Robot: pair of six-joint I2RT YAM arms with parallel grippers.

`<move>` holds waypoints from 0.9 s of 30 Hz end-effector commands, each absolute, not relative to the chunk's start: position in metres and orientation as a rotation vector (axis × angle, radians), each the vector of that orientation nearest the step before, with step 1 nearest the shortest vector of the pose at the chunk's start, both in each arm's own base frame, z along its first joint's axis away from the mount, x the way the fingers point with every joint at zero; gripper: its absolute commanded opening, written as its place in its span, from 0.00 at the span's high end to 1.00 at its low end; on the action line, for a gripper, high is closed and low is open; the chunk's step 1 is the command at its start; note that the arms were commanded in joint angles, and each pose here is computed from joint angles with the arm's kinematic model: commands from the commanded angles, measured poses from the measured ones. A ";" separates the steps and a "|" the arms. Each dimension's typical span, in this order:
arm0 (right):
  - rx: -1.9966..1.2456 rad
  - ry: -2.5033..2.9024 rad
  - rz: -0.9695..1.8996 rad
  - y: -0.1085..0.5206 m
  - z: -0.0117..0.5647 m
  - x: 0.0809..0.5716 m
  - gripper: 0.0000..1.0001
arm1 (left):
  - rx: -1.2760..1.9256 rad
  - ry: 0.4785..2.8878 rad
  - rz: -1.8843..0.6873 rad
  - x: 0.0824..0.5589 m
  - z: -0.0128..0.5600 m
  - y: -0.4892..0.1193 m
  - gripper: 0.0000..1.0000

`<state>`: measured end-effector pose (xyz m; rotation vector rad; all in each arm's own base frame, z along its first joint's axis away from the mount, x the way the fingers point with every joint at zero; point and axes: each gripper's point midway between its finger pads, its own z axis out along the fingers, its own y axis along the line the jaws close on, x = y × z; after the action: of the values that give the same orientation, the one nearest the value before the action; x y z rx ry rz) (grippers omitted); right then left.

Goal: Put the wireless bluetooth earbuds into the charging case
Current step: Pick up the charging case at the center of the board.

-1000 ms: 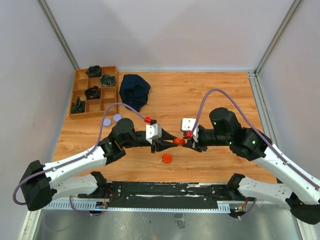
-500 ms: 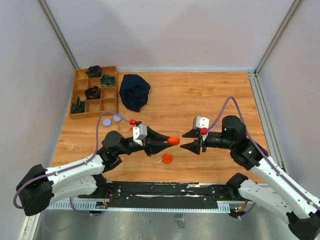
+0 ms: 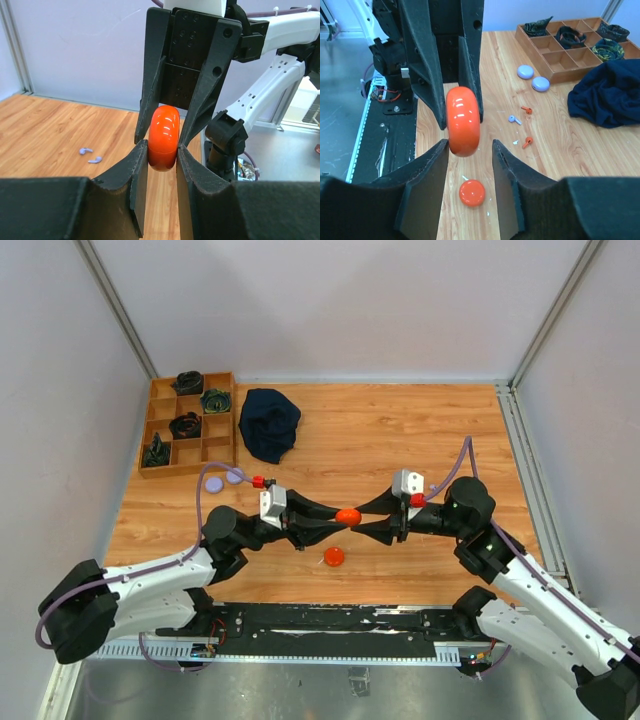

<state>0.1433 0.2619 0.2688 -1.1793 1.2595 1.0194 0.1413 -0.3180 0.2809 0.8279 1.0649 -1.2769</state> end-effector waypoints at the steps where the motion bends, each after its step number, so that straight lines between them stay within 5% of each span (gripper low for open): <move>1: -1.147 1.188 1.049 0.265 0.285 0.144 0.60 | 0.808 0.999 -1.300 0.140 0.295 -0.317 1.00; 27: -1.083 1.135 1.102 0.271 0.294 0.146 0.75 | 0.770 0.891 -1.411 0.128 0.311 -0.317 0.99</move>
<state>0.1394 0.2704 0.2886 -1.1200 1.1659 1.1102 0.1388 -0.3184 0.3004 0.7609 0.9627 -1.3648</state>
